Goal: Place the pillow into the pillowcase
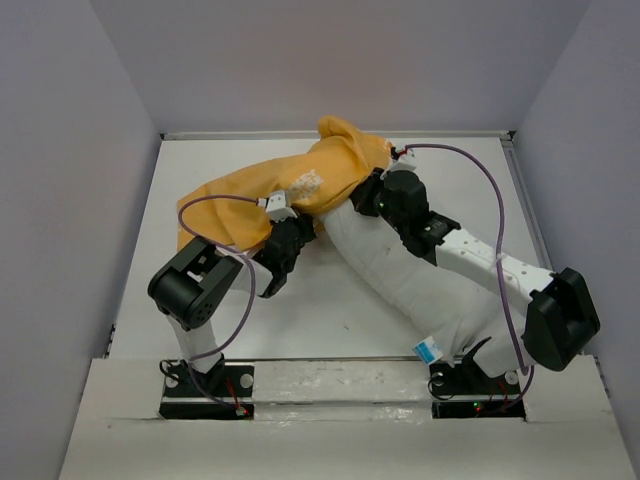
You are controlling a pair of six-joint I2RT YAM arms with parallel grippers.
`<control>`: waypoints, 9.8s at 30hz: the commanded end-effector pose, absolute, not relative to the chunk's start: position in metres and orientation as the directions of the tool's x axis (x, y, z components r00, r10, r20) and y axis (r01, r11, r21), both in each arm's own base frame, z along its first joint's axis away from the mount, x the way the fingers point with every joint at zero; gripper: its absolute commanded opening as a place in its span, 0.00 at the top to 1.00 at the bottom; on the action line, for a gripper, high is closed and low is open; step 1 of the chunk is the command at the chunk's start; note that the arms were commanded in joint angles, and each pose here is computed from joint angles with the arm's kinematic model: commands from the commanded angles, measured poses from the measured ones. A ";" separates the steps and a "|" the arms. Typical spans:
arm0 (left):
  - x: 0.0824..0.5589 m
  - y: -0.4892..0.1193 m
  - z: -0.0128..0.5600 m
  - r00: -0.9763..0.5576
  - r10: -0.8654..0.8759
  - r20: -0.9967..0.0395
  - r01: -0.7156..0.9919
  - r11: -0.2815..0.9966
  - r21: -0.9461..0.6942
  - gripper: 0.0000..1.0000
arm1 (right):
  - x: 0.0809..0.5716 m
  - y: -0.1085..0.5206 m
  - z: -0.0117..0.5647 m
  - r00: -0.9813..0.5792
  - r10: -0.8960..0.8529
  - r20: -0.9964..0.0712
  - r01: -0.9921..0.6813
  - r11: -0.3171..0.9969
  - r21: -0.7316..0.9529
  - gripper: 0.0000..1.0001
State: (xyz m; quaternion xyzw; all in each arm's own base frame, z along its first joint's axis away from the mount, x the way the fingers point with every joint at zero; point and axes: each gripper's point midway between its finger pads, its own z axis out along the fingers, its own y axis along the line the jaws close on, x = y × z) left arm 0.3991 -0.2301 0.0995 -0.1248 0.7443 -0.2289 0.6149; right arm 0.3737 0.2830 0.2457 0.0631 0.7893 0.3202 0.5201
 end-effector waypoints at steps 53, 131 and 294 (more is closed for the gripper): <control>0.228 -0.227 0.291 -0.473 -0.234 -0.849 0.474 0.745 -0.469 0.04 | 0.263 0.231 0.260 -0.425 0.133 -0.896 -0.389 0.866 0.313 0.14; 0.254 -0.209 0.232 -0.475 0.058 -0.878 0.132 0.991 -0.007 0.01 | 0.268 0.313 0.266 -0.503 0.290 -0.814 -0.542 0.628 0.558 0.30; 0.370 -0.290 0.254 -0.100 -0.744 -0.661 0.204 0.635 -0.745 1.00 | 0.086 0.340 0.151 -0.691 -0.309 -0.654 -0.723 0.277 0.633 1.00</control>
